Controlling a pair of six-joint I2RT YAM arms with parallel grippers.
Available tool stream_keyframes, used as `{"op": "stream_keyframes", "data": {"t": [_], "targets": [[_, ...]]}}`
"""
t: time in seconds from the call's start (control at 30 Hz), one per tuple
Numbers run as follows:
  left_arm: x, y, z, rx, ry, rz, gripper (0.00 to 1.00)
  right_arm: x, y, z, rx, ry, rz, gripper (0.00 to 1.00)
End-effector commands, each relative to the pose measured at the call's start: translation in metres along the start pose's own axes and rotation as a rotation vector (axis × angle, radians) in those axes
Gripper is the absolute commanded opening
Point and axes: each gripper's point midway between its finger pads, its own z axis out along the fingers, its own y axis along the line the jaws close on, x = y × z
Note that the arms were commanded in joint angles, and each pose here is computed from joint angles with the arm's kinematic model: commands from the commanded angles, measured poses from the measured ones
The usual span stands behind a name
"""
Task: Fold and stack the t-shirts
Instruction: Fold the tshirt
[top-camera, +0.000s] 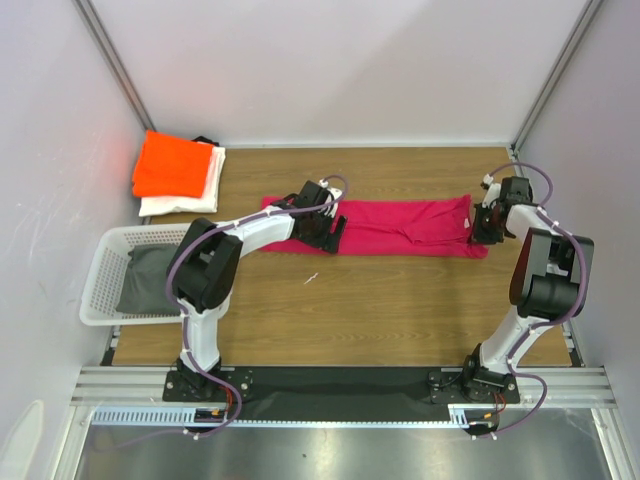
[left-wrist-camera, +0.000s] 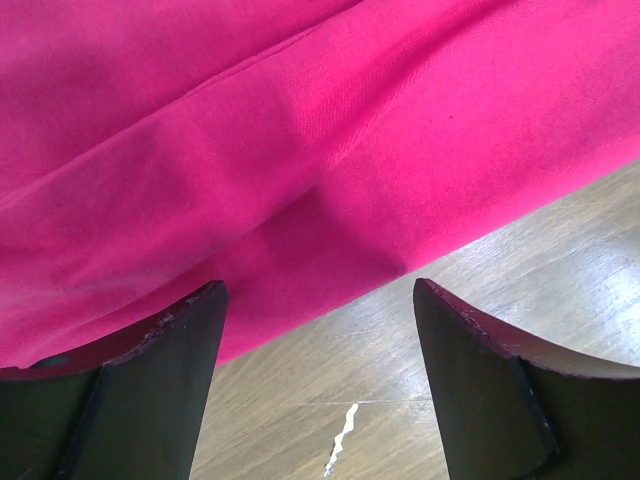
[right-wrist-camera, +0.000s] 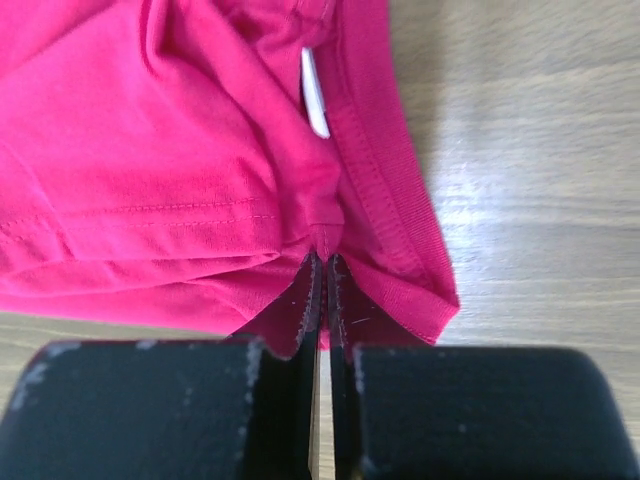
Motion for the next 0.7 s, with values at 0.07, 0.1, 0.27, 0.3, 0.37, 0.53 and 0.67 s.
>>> {"op": "stream_keyframes", "data": {"t": [0.07, 0.1, 0.27, 0.3, 0.37, 0.53, 0.67], "targets": [[0.005, 0.007, 0.003, -0.031, 0.014, 0.01, 0.8, -0.039, -0.017, -0.009, 0.06, -0.099, -0.009, 0.0], [0.007, 0.008, 0.003, -0.033, 0.018, 0.009, 0.8, -0.042, -0.021, -0.011, 0.067, -0.107, -0.004, 0.0], [0.015, 0.011, 0.005, -0.05, 0.036, 0.01, 0.8, -0.057, -0.026, -0.014, 0.074, -0.139, -0.016, 0.0], [0.017, 0.012, 0.006, -0.052, 0.04, 0.01, 0.8, -0.055, -0.026, -0.01, 0.069, -0.131, -0.016, 0.0], [0.018, 0.012, 0.006, -0.054, 0.043, 0.01, 0.8, -0.056, -0.026, -0.008, 0.06, -0.123, -0.016, 0.0], [0.018, 0.014, 0.005, -0.058, 0.044, 0.014, 0.8, -0.051, -0.017, -0.007, 0.008, -0.104, -0.015, 0.39], [0.012, 0.01, 0.0, -0.044, 0.029, 0.023, 0.8, -0.076, -0.012, -0.027, -0.034, -0.19, -0.006, 0.53]]}}
